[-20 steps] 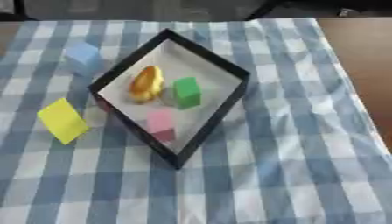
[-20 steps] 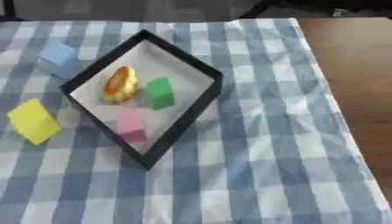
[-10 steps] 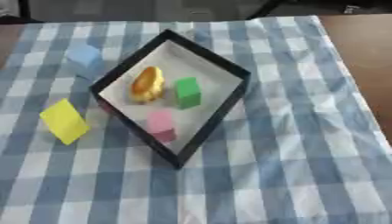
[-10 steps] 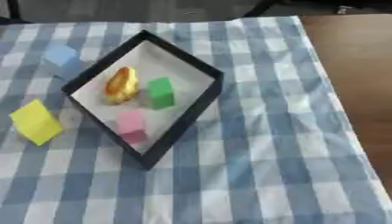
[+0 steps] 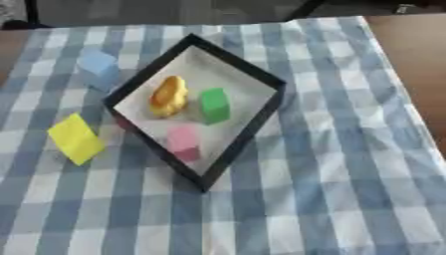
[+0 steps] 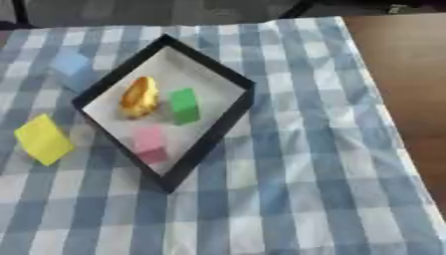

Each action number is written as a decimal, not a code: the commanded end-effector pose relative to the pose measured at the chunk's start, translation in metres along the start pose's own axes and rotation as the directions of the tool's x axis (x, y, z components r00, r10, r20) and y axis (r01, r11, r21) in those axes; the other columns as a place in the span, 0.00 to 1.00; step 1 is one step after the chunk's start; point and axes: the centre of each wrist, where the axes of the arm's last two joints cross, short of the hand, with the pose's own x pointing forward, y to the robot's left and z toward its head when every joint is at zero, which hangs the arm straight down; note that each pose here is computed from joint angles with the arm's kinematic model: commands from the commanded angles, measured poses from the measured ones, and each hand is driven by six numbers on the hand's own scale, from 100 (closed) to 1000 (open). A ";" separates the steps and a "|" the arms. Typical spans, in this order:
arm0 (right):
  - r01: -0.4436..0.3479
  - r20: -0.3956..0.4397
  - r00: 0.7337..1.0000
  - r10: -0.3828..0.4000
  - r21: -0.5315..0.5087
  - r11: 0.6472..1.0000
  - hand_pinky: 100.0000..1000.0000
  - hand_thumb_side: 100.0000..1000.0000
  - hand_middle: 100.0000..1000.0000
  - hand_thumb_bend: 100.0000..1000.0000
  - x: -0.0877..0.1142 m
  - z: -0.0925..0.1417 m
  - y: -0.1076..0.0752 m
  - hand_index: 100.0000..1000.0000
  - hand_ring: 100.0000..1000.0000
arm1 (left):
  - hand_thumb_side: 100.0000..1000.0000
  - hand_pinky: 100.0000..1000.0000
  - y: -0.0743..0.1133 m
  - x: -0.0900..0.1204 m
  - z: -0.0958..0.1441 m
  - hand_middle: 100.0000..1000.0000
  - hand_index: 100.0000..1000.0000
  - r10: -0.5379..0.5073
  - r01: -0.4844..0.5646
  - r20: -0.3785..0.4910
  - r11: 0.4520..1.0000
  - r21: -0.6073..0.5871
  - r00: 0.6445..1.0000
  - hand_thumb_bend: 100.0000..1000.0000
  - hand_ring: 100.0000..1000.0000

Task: Pick up objects on the table and place them in the box.

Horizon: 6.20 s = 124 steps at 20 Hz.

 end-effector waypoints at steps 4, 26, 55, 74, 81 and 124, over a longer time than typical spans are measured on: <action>-0.012 -0.040 0.999 0.012 -0.008 1.000 0.86 0.67 0.61 0.00 0.004 0.001 0.001 0.80 0.82 | 0.58 0.89 0.003 -0.012 -0.008 0.80 0.90 -0.057 0.052 -0.067 0.996 -0.078 0.996 0.08 0.86; -0.020 -0.095 0.995 0.021 0.012 1.000 0.85 0.69 0.58 0.00 0.002 0.003 0.008 0.78 0.80 | 0.72 0.91 -0.026 0.012 -0.011 0.78 0.89 -0.063 0.060 0.000 0.946 -0.320 0.998 0.28 0.85; -0.021 -0.117 0.993 0.024 0.027 0.999 0.85 0.71 0.58 0.00 0.000 0.004 0.014 0.78 0.80 | 0.82 0.95 -0.057 0.016 -0.030 0.79 0.90 -0.214 0.162 -0.112 0.921 -0.355 0.970 0.57 0.88; -0.033 -0.148 0.988 0.036 0.024 0.999 0.85 0.73 0.57 0.00 -0.002 0.008 0.017 0.77 0.80 | 0.66 0.89 -0.071 0.007 -0.042 0.75 0.87 -0.266 0.195 -0.107 0.879 -0.435 0.958 0.56 0.83; -0.042 -0.158 0.986 0.046 0.025 0.999 0.86 0.73 0.57 0.00 -0.004 0.011 0.017 0.78 0.80 | 0.61 0.91 -0.051 0.024 -0.028 0.72 0.87 -0.236 0.209 -0.066 0.938 -0.278 0.970 0.50 0.81; -0.037 -0.196 0.980 0.041 0.026 0.999 0.86 0.74 0.57 0.00 -0.007 0.015 0.022 0.77 0.80 | 0.53 0.91 -0.080 -0.021 -0.050 0.76 0.89 -0.235 0.126 -0.193 0.882 -0.453 0.953 0.60 0.85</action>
